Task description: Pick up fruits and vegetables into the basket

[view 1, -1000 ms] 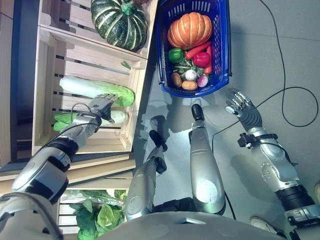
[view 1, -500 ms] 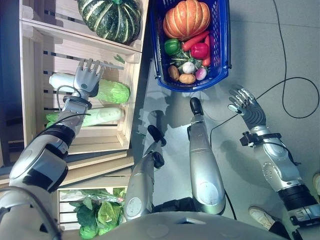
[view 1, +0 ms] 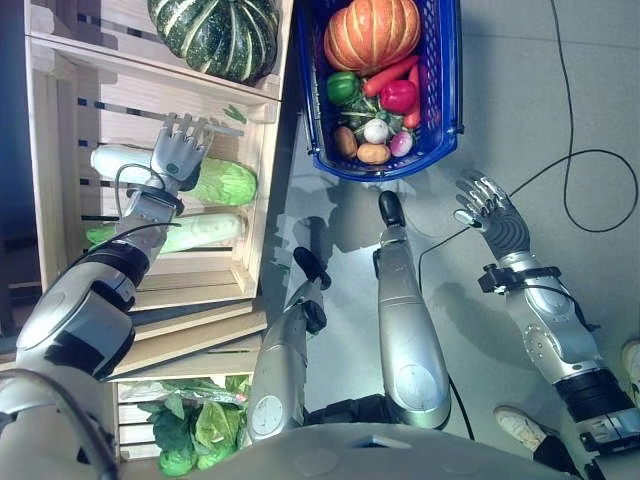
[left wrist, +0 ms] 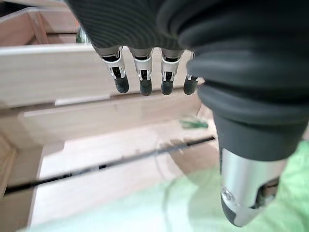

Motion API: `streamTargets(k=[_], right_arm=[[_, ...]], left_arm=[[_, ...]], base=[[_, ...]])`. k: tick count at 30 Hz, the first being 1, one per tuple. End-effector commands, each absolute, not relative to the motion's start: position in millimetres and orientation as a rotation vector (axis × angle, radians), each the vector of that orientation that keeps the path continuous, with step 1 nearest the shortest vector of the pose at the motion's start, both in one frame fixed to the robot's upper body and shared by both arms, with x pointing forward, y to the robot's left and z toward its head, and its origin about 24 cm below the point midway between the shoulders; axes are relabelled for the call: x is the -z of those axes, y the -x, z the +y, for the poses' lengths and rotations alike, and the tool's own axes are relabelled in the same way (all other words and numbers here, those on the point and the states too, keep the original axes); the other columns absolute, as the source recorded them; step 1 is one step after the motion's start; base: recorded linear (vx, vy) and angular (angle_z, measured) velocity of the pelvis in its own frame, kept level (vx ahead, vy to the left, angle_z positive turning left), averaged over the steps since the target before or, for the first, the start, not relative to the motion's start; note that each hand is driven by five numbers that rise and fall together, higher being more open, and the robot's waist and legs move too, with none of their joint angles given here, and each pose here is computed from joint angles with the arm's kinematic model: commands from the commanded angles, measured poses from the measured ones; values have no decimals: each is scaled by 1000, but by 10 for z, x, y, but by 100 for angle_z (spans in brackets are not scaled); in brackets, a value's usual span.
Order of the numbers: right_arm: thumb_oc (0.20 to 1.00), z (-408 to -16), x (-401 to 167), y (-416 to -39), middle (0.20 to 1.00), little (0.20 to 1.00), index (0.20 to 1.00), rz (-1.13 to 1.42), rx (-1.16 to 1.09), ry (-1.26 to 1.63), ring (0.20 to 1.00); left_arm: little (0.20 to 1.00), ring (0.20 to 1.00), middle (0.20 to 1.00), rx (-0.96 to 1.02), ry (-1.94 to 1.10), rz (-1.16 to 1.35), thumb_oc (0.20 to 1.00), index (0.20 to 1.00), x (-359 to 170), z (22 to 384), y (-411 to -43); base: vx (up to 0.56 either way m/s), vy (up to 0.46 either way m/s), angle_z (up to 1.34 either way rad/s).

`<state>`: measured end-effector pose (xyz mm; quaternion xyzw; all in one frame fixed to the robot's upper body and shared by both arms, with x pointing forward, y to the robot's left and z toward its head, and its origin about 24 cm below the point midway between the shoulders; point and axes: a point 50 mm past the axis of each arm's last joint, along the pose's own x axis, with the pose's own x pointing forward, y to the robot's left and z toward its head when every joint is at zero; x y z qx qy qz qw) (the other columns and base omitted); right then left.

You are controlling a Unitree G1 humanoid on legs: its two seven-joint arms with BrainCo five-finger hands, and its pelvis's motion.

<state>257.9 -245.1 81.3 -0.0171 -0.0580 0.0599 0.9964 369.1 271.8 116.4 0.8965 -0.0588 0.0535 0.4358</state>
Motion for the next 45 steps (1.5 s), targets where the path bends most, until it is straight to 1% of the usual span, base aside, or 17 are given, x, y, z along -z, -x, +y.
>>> streamTargets(k=[1, 12, 20, 28, 45], right_arm=[[1000, -2366, -906, -2530, 1000, 1000, 1000, -195, -144, -33, 1000], [1000, -2337, -965, -2564, 1000, 1000, 1000, -220, -135, -46, 1000], [1000, -2352, -1004, -2564, 1000, 1000, 1000, -247, -125, -50, 1000], [1000, -2353, -1042, -2565, 1000, 1000, 1000, -267, -130, -46, 1000], [1000, -2357, -1091, -2576, 1000, 1000, 1000, -306, -138, -66, 1000]], left_arm=[[1000, 1000, 1000, -257, -2302, 62, 1000, 1000, -1266, 3212, -3550], [1000, 1000, 1000, -355, -2302, 227, 1000, 1000, -1307, 3428, -3475], [1000, 1000, 1000, -468, -2342, 249, 1000, 1000, -1429, 3521, -3437], [1000, 1000, 1000, -525, -2331, 270, 1000, 1000, -1558, 3557, -3453], [1000, 1000, 1000, -561, -2233, 316, 1000, 1000, -1615, 3635, -3447]], base=[[0, 0, 0], [1, 8, -1], [0, 10, -1], [3, 12, 0], [2, 13, -2]])
